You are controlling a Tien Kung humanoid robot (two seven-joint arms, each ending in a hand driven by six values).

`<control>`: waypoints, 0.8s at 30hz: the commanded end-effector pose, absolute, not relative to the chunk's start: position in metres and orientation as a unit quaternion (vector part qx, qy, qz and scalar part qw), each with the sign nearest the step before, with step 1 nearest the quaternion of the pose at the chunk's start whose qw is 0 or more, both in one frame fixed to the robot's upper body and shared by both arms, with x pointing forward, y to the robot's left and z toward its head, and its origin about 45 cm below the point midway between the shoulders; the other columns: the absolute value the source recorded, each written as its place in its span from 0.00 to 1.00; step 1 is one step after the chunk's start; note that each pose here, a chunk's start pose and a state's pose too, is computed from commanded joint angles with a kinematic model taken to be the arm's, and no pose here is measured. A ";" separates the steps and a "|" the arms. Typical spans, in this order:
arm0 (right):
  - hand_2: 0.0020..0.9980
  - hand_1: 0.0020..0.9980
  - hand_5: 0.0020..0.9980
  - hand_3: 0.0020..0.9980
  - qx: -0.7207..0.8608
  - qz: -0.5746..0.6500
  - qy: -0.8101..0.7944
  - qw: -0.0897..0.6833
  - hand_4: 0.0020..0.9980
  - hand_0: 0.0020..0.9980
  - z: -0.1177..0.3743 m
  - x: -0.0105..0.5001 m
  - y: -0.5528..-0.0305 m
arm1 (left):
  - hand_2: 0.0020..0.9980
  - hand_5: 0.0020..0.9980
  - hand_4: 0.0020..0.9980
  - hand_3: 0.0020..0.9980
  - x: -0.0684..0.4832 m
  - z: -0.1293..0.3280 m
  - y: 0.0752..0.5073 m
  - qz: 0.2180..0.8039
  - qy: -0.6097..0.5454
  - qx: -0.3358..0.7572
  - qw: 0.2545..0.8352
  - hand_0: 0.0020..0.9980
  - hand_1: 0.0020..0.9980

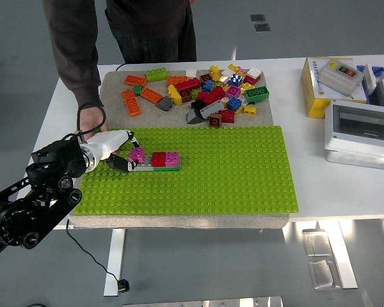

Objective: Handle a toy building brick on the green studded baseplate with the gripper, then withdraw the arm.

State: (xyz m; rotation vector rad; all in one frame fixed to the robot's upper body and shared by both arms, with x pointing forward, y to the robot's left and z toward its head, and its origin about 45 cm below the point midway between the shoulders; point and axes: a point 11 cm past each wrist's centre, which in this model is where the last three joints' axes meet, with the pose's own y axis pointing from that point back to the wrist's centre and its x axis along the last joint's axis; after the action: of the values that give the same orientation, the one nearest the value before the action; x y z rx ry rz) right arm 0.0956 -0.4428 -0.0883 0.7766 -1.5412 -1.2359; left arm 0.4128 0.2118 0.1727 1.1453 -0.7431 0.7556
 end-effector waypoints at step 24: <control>0.61 0.59 1.00 0.76 0.322 -0.505 -0.635 0.488 0.65 0.67 -0.088 0.097 -0.443 | 0.99 0.22 0.58 0.55 0.413 0.179 0.200 0.347 -0.344 0.500 0.715 1.00 1.00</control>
State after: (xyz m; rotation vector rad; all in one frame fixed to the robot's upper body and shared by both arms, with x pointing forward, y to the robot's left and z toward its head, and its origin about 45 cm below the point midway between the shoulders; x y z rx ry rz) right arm 0.0971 -0.4426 -0.0882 0.7817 -1.5427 -1.2283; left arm 0.4134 0.2003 0.1791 1.1073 -0.7613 0.7676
